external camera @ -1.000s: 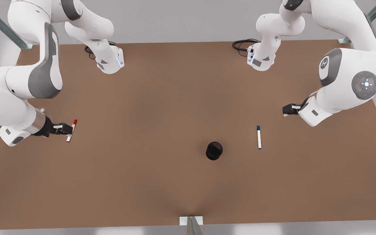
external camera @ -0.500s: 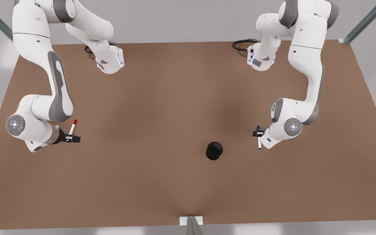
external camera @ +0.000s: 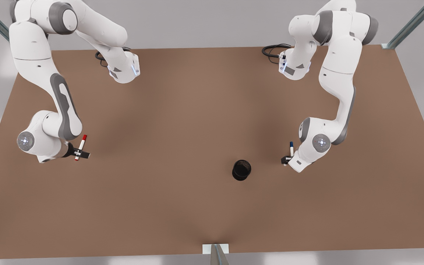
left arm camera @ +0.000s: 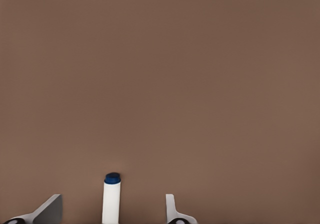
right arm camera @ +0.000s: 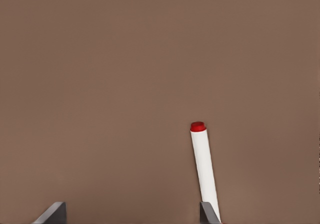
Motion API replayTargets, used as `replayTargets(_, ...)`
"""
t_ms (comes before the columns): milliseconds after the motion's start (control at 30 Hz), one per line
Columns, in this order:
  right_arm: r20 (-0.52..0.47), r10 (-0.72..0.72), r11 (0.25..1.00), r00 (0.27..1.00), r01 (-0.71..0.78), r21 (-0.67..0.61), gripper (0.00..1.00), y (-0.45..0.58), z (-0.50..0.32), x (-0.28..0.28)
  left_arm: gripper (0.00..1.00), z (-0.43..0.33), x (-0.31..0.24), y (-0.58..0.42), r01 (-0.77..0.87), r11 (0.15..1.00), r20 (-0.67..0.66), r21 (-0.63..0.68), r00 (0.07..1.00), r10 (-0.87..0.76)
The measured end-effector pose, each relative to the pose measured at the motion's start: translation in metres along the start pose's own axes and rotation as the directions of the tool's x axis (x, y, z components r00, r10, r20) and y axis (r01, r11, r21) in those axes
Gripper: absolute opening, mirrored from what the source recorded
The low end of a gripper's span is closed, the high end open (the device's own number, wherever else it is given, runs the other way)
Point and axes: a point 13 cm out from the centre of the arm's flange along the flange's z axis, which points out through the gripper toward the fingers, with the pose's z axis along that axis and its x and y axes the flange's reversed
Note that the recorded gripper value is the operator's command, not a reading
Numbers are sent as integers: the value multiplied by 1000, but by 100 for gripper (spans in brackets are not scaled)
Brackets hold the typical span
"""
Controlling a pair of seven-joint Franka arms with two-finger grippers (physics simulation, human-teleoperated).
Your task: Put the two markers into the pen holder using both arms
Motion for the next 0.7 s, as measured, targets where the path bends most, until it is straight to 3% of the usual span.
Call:
replayTargets(133,27,15,1000,1000,-15,-9,98,-14,15,-11,97,6,11,3,8,1000,-6,-1,1000,-8)
replayTargets(233,36,-7,1000,999,6,11,94,-24,27,-16,55,7,12,2,11,1000,-2,0,1000,-11)
replayTargets(267,36,-15,1000,999,14,16,92,-26,31,-16,52,7,12,2,13,1000,0,0,1000,-13)
replayTargets(500,40,-61,998,997,60,35,73,-41,47,-20,49,13,13,3,22,1000,-2,0,1000,-22)
replayTargets(700,39,-104,994,994,103,42,59,-43,51,-20,39,16,14,3,27,1000,-4,0,1000,-27)
